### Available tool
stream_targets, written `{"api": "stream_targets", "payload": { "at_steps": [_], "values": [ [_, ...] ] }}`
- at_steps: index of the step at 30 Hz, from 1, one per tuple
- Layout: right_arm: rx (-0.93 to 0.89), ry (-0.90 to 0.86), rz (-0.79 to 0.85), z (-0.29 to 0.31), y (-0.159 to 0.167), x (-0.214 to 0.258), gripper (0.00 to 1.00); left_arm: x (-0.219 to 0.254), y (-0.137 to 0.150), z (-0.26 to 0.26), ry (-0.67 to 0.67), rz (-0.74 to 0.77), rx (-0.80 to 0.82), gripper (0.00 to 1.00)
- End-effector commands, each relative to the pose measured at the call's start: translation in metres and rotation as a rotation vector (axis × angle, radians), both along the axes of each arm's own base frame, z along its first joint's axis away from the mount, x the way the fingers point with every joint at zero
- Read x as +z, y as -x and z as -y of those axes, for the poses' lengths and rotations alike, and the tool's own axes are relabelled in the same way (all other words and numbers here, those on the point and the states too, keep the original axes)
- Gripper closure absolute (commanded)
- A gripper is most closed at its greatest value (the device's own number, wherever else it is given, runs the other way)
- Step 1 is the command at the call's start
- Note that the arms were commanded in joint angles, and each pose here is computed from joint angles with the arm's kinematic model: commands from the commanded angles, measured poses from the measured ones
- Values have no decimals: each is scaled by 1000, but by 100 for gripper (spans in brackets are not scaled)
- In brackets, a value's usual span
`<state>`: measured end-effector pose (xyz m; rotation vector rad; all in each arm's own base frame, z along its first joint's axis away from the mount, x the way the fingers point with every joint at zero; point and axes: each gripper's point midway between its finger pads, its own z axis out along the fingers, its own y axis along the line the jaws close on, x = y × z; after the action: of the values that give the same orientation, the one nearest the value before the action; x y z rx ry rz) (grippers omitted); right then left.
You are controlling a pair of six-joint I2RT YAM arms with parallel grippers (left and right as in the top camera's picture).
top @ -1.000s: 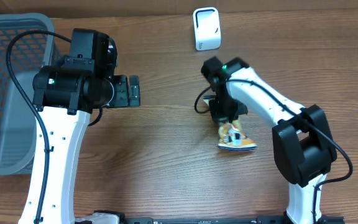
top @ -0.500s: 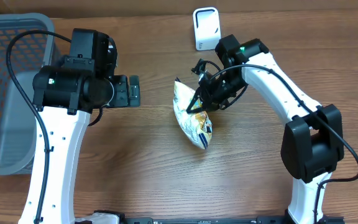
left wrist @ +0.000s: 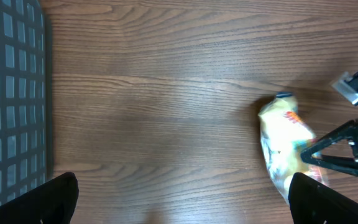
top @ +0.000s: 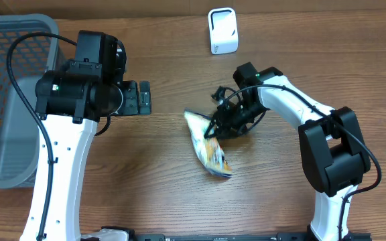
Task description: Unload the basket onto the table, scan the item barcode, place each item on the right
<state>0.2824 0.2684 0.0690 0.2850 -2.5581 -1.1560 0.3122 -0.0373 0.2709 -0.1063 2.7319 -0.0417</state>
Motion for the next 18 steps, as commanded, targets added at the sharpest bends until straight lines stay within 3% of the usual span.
{"api": "stream_targets", "payload": {
  "at_steps": [1, 7, 18],
  "values": [
    [-90, 339, 39, 38, -14, -35, 69, 4, -3, -3, -2, 13, 21, 0],
    [-135, 626, 125, 92, -37, -39, 58, 4, -3, -3, -2, 13, 21, 0],
    [-132, 804, 173, 128, -53, 3, 53, 4, -3, -3, -2, 13, 21, 0]
  ]
}}
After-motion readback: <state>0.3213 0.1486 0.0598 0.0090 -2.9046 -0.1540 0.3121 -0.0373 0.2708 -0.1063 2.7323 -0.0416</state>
